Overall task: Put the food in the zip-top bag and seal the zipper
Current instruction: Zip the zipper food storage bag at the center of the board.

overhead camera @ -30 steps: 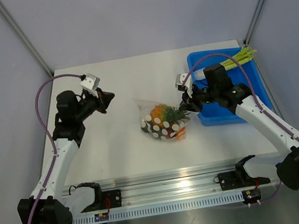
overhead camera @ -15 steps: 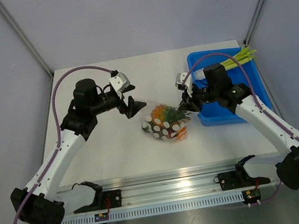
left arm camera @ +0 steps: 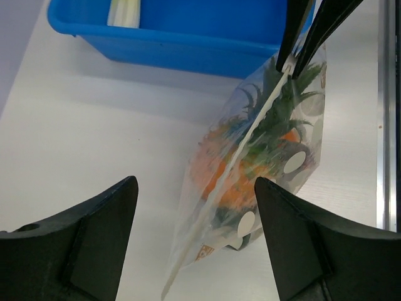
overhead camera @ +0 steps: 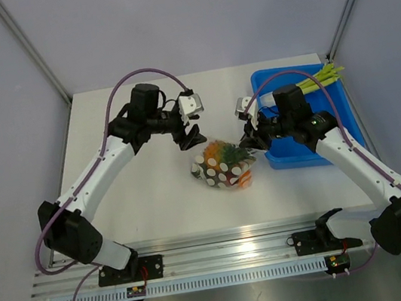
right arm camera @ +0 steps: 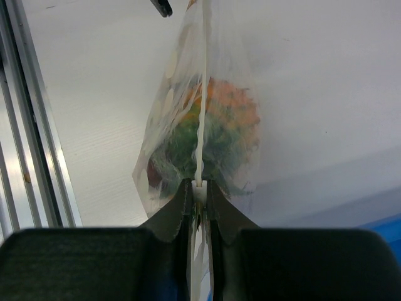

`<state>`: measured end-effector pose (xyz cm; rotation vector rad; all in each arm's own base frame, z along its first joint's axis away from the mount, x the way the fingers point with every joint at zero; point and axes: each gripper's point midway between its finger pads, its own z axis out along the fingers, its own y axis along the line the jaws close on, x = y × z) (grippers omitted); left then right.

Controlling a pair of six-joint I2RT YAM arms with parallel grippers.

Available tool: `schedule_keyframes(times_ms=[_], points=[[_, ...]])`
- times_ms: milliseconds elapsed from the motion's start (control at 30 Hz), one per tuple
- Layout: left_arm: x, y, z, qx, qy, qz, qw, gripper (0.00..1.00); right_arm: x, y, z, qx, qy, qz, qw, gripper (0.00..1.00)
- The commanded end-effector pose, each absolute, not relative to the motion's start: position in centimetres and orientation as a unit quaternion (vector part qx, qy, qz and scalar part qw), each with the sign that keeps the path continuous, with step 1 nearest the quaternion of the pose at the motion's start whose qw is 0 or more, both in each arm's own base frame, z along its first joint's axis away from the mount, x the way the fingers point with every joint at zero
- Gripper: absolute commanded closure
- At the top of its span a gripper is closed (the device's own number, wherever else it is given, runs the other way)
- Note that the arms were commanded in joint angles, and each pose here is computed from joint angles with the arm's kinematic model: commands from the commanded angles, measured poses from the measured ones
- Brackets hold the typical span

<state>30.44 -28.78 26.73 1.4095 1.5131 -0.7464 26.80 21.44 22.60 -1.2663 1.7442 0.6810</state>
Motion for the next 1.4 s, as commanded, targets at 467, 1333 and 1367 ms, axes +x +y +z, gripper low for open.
schedule_keyframes(times_ms=[467, 1333, 1367], points=[[28.2, -31.7, 25.3, 0.624, 0.586, -0.337, 0.392, 0.57, 26.8, 22.2, 25.5, -0.513, 0.667, 0.288, 0.457, 1.0], [31.1, -28.1, 25.9, 0.565, 0.631, -0.258, 0.465, 1.0, 26.6, 21.8, 24.7, -0.511, 0.673, 0.281, 0.455, 1.0], [31.4, -27.6, 26.3, 0.556, 0.632, -0.254, 0.477, 1.0, 26.5, 21.8, 24.6, -0.511, 0.673, 0.281, 0.454, 1.0]])
